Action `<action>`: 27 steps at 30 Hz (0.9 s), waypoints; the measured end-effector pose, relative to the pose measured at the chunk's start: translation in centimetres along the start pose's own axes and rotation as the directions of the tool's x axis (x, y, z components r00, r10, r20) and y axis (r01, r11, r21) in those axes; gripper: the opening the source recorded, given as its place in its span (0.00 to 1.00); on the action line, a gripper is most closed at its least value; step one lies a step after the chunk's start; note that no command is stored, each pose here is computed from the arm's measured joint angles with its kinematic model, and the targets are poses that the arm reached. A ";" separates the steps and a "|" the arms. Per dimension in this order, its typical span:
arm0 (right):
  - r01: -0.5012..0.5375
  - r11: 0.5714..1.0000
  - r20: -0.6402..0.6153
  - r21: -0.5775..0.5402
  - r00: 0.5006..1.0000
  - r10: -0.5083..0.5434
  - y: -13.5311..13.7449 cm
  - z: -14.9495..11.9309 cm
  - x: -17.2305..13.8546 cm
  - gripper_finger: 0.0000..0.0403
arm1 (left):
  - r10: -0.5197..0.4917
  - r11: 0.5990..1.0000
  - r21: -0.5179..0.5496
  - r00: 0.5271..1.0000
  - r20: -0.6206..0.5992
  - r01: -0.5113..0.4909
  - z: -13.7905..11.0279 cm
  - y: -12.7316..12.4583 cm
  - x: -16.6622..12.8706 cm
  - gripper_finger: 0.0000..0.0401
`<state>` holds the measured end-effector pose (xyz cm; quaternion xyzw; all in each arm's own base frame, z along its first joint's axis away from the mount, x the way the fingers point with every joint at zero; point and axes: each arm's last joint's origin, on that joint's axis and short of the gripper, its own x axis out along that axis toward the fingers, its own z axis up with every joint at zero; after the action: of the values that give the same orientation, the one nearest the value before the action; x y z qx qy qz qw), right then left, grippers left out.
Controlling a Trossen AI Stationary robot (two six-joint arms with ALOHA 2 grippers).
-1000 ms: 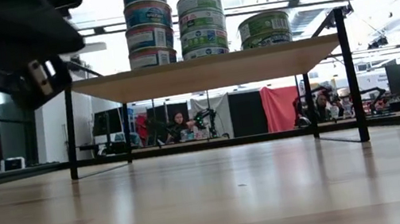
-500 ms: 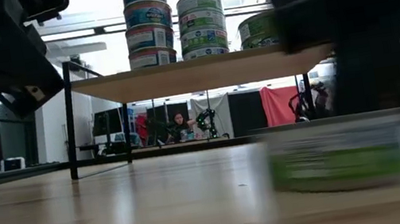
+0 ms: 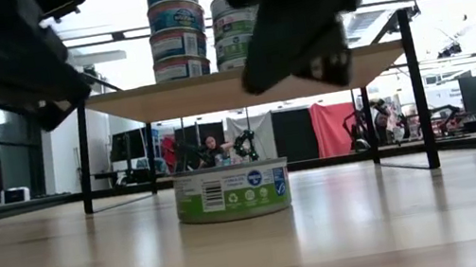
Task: Stack canned seafood by type on shelf
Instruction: Stack the white-green tuna can on top of the white-green tuna can on the shelf
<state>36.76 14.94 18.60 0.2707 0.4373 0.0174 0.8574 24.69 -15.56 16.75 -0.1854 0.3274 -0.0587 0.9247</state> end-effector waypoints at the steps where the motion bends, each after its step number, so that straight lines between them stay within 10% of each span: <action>1: 0.007 1.000 -0.011 -0.010 1.000 -0.007 0.4 -0.2 -0.4 0.00 | 0.011 1.000 0.004 1.000 0.008 -0.011 0.2 0.2 0.1 0.00; 9: 0.269 0.963 -0.096 -0.009 0.958 -0.269 1.7 -4.4 -3.2 0.00 | 0.035 0.995 0.090 0.995 0.095 -0.044 2.0 1.6 0.5 0.00; 14: 0.226 0.971 -0.084 0.077 0.972 -0.220 1.3 -7.2 -2.1 0.00 | 0.029 0.986 0.158 0.996 0.087 -0.043 3.2 1.9 1.2 0.00; 22: -0.043 0.977 0.240 0.210 0.971 -0.009 -1.2 -9.0 0.0 0.00 | 0.119 0.968 0.221 0.993 0.014 -0.119 1.9 2.0 2.8 0.00; 27: 0.129 0.991 0.425 0.022 0.896 -0.126 -1.4 -7.7 -0.1 0.00 | 0.156 0.966 0.206 0.988 0.006 -0.154 1.5 2.3 3.4 0.00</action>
<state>30.60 17.13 14.36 0.2357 0.2565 -0.0969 0.9323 28.22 -13.74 14.97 -0.0621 0.3377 -0.0206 0.9390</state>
